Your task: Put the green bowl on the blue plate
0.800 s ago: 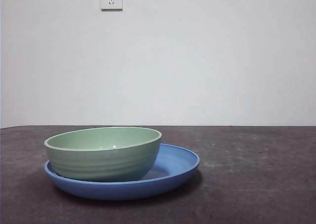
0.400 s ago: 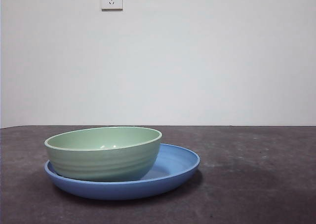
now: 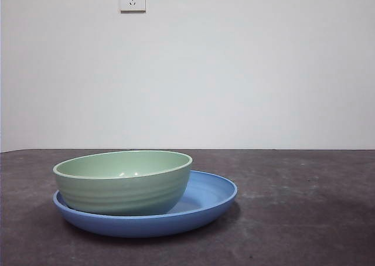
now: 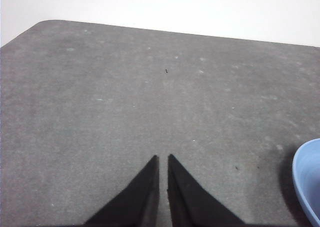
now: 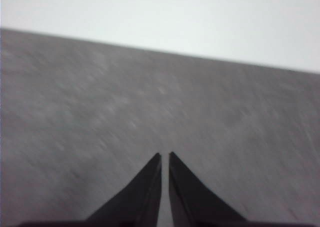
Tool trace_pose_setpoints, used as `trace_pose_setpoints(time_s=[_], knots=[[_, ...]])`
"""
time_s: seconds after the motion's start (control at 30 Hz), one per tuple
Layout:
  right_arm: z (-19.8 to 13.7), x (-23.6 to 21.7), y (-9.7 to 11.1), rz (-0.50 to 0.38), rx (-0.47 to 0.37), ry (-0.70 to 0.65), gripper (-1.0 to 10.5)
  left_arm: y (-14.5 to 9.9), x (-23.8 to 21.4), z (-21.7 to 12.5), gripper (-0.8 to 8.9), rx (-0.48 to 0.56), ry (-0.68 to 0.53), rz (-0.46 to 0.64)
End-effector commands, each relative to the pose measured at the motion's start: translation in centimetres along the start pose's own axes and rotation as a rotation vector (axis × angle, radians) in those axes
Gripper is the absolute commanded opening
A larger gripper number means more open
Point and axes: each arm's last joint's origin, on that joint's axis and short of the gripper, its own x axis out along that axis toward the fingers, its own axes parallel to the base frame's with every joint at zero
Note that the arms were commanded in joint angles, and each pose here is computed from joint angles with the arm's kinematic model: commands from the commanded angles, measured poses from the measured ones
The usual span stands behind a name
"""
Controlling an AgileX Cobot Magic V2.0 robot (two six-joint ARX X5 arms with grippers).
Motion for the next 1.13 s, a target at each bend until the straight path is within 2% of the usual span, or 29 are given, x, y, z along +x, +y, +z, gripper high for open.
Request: trace_pose_setpoints(time_s=[0.03,0.13,0.4,1.13], knots=[[-0.39,0.03,-0.28,-0.075,-0.006,0.032,0.2,0.10,0.19,-0.73,0.28,0.009,0.027,0.007],[-0.51,0.01,-0.41,-0.118,0.000,0.047,0.2,0.10,0.19,-0.74,0.28,0.009,0.028,0.007],[-0.50,0.01,-0.40,-0.116,0.037,0.043,0.2,0.10,0.19,-0.74,0.28,0.009,0.028,0.007],[-0.32,0.01,-0.42,-0.118,0.036,0.027,0.2,0.10,0.19,-0.74,0.28,0.009,0.028,0.007]])
